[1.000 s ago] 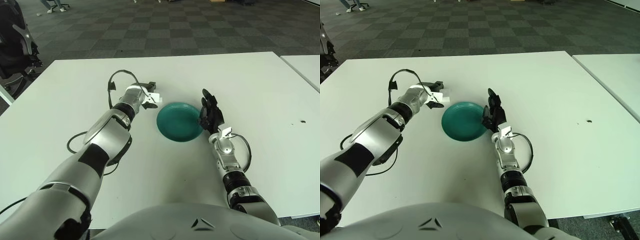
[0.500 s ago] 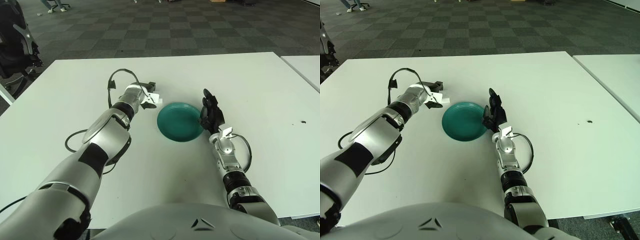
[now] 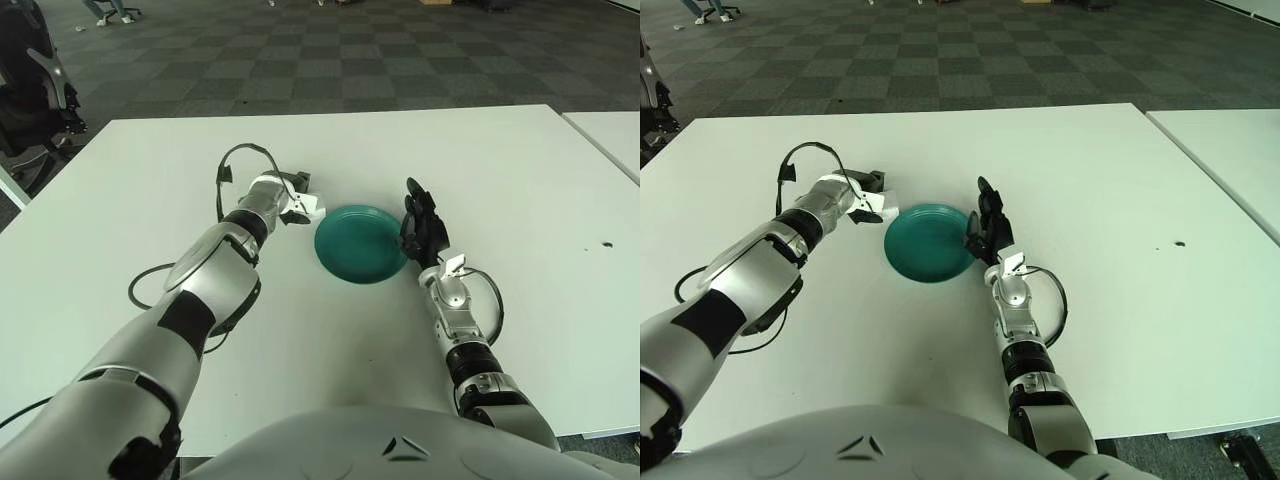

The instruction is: Put the charger into the plate.

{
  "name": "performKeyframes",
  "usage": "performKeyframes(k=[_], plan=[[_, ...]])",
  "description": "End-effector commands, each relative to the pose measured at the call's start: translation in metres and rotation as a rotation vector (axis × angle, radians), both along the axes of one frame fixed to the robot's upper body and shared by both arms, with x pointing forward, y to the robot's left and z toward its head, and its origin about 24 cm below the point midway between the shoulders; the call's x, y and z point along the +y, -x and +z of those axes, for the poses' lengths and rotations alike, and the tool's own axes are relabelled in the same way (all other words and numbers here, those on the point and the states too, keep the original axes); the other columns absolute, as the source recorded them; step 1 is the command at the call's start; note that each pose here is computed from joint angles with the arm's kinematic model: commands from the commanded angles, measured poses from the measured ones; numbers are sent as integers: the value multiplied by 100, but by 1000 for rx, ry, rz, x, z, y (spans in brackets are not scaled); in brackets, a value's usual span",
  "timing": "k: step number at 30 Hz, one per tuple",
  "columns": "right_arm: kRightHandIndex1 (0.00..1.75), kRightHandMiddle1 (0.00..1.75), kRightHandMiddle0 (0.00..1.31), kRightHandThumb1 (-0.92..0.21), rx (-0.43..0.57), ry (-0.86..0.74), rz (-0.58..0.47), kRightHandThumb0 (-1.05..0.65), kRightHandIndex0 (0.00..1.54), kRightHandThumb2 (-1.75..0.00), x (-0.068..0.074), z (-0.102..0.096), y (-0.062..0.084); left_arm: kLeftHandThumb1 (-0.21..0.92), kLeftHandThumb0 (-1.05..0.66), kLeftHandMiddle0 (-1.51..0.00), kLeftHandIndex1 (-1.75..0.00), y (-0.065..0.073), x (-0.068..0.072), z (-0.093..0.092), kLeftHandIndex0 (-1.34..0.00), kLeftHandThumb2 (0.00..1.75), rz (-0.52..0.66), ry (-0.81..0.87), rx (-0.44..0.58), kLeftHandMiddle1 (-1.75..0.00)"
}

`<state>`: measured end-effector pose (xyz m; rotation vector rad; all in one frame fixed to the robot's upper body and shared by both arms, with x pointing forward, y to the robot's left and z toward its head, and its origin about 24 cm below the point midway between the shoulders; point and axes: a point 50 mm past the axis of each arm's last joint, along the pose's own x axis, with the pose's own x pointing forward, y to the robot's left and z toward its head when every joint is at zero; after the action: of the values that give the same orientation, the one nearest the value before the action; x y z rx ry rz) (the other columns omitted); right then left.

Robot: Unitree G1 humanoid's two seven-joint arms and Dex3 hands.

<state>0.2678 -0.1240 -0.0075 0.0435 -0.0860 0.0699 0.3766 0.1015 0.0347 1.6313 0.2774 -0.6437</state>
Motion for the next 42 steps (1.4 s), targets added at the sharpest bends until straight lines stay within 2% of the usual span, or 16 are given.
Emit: performKeyframes(k=[1, 11, 14, 15, 16, 18, 22, 28, 33, 35, 37, 38, 42], plan=[[0, 16, 0, -92, 445, -104, -110, -83, 1, -96, -2, -90, 97, 92, -95, -59, -161, 38, 23, -57, -37, 61, 47, -84, 275, -148], [0, 15, 0, -92, 471, -101, -104, -84, 1, -95, -2, -92, 95, 92, -94, -56, -167, 35, 24, -54, -38, 59, 59, -50, 261, -156], [1, 15, 0, -92, 468, -105, -98, -84, 1, -95, -2, -92, 95, 92, -94, -55, -170, 32, 24, -50, -35, 59, 55, -44, 210, -159], [1, 16, 0, -92, 471, -114, -96, -84, 2, -95, -1, -92, 95, 92, -97, -51, -170, 31, 22, -49, -28, 61, 53, -31, 158, -164], [1, 17, 0, -92, 474, -119, -95, -83, 2, -95, 0, -93, 95, 92, -98, -45, -167, 30, 21, -48, -26, 62, 53, -21, 123, -152], [1, 20, 0, -92, 475, -120, -95, -82, 4, -95, 1, -93, 96, 92, -100, -33, -156, 27, 14, -44, -21, 64, 49, 5, 80, -112], [1, 23, 0, -92, 472, -121, -94, -80, 4, -95, 0, -92, 97, 92, -101, -26, -145, 27, 13, -44, -14, 65, 64, 24, 62, -81], [1, 27, 0, -92, 468, -122, -98, -79, 5, -94, -3, -92, 98, 92, -101, -24, -128, 27, 9, -44, -7, 65, 98, 60, 41, -61], [0, 26, 0, -92, 474, -119, -106, -79, 4, -94, -4, -92, 99, 92, -100, -25, -123, 29, 5, -46, -5, 65, 103, 63, 37, -57], [0, 26, 0, -92, 477, -116, -110, -79, 4, -94, -5, -93, 99, 92, -98, -30, -126, 31, 3, -48, -7, 64, 100, 56, 40, -64], [0, 26, 0, -92, 479, -113, -112, -79, 4, -95, -5, -93, 99, 92, -96, -36, -133, 35, 1, -53, -11, 61, 95, 46, 49, -80], [0, 27, 0, -92, 480, -111, -113, -80, 4, -95, -5, -93, 99, 92, -94, -37, -140, 37, 0, -55, -14, 58, 93, 42, 53, -99], [0, 28, 0, -92, 491, -110, -112, -80, 5, -96, -5, -94, 98, 92, -89, -41, -158, 43, -2, -62, -24, 46, 77, 22, 52, -151]])
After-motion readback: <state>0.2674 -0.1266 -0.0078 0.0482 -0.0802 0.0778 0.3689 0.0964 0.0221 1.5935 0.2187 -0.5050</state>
